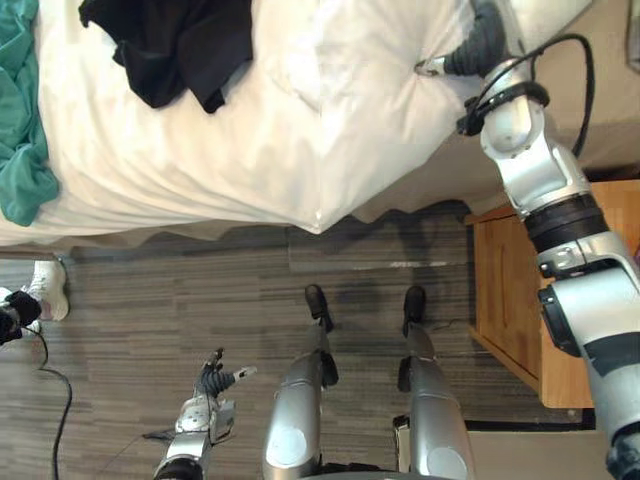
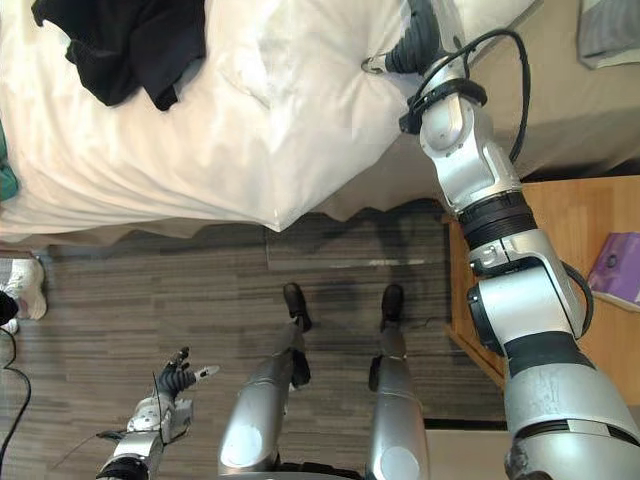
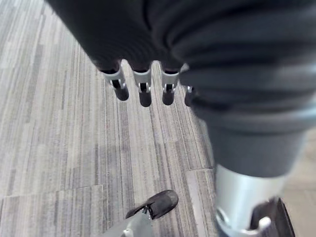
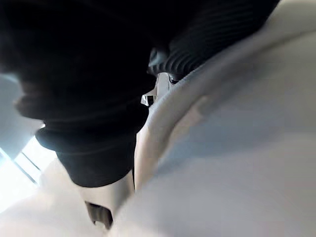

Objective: Tidy the bed and pick cloth on bed and put in laundry

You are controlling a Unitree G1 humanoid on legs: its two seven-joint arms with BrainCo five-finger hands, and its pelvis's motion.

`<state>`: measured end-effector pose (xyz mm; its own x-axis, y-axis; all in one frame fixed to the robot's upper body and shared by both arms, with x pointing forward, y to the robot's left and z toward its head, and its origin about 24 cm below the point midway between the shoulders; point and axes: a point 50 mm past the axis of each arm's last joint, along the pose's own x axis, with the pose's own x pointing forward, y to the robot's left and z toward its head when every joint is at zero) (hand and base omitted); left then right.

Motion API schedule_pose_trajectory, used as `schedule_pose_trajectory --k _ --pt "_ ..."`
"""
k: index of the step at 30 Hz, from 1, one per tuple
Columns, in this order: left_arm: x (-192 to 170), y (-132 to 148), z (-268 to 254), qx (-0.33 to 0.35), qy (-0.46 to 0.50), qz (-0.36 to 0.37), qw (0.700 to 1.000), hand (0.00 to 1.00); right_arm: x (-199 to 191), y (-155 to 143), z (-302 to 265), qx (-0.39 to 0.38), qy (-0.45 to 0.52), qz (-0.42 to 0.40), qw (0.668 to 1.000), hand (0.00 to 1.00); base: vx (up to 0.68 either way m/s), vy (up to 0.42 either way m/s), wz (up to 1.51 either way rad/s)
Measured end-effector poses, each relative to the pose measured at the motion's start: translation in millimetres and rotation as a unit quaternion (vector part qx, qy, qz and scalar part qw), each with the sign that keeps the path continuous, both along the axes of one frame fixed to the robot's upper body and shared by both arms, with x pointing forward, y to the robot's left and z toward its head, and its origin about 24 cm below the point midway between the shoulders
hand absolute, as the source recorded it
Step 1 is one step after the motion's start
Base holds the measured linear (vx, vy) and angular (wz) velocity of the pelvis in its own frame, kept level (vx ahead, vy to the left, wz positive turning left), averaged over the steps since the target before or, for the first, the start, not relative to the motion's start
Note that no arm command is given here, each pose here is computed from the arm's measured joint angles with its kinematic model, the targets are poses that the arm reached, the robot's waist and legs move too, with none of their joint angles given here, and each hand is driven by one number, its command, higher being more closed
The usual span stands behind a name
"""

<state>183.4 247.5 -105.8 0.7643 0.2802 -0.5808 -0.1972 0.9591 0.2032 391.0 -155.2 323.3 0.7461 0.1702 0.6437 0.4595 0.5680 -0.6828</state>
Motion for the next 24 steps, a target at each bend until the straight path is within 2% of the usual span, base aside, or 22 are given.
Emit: schedule_pose_trajectory --k 6,9,11,17,18,21,24 --pt "1 -5 0 -0.002 -0.001 -0.014 1.000 0.00 6 -2 -2 -0.032 0.011 -0.019 0.999 1.00 0.00 0.000 0.00" --pt "1 -6 -1 -0.003 -0.001 -0.014 1.000 0.00 7 -13 -21 -0.026 0.035 -0.029 0.999 1.00 -0.01 -0.007 0.05" --pt "2 -11 -2 -0.010 -0.002 -0.015 1.000 0.00 1 -29 -58 0.009 0.064 -0.032 0.997 1.00 -0.02 -0.026 0.09" --pt "-12 -21 -14 -0.021 0.038 -0.013 0.999 0.00 -18 -43 -160 0.104 0.168 -0.045 0.979 1.00 -0.01 -0.035 -0.16" --pt "-14 -27 -17 -0.026 0.045 -0.016 0.998 0.00 -23 -48 -175 0.119 0.185 -0.055 0.974 0.00 0.03 -0.040 -0.25" --pt "-24 -41 -26 -0.036 0.077 -0.027 0.996 0.00 -36 -58 -207 0.156 0.222 -0.075 0.960 0.00 0.05 -0.026 -0.12" --pt "-33 -39 -30 -0.036 0.096 -0.016 0.995 0.00 -48 -64 -235 0.211 0.252 -0.091 0.940 0.00 0.13 -0.018 -0.02"
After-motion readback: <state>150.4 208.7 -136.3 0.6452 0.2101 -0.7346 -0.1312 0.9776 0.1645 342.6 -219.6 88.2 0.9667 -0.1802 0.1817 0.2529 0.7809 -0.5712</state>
